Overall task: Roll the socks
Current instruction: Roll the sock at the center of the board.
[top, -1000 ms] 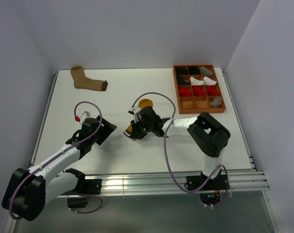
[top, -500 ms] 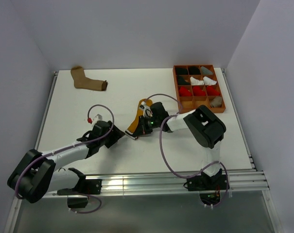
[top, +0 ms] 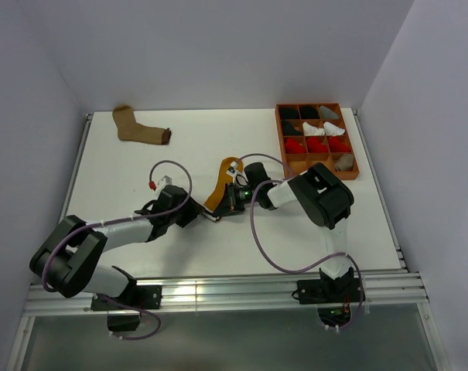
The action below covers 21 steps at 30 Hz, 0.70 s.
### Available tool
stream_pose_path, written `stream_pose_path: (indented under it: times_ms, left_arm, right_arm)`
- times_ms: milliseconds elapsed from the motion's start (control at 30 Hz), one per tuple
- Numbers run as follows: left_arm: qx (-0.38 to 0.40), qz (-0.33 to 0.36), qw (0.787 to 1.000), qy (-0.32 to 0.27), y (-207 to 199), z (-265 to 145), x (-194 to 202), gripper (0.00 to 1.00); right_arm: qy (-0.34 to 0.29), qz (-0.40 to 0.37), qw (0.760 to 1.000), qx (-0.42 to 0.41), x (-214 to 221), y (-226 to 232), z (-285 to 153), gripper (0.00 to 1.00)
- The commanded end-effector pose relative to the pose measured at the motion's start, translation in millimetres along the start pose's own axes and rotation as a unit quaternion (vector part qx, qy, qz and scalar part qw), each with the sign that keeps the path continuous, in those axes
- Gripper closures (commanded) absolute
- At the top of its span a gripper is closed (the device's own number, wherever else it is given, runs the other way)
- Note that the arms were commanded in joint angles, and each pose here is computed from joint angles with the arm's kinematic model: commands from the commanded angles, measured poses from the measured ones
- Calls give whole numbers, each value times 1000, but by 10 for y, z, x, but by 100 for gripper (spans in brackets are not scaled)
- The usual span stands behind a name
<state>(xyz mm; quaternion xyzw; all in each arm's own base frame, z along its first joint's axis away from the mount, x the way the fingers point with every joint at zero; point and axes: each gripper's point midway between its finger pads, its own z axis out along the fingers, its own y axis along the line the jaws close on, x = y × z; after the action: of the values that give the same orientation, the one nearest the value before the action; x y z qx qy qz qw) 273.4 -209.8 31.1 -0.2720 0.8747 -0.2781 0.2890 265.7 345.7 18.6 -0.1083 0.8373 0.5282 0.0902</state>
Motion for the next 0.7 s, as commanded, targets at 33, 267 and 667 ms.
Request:
stream_pose_path:
  times_ms: [33,267,667]
  left_arm:
    - [-25,-6,1000,-2,51,103,9,51]
    - [-62,-7,998,2,235,217,68,61]
    - [-145,53,988,23,339,250,68,94]
  right_arm:
    - [8,30,999,27,88,-233,21,100]
    - [9,20,999,40,78,-249,-1,100]
    - [-49,-109,988,99,-78,-53,-245,65]
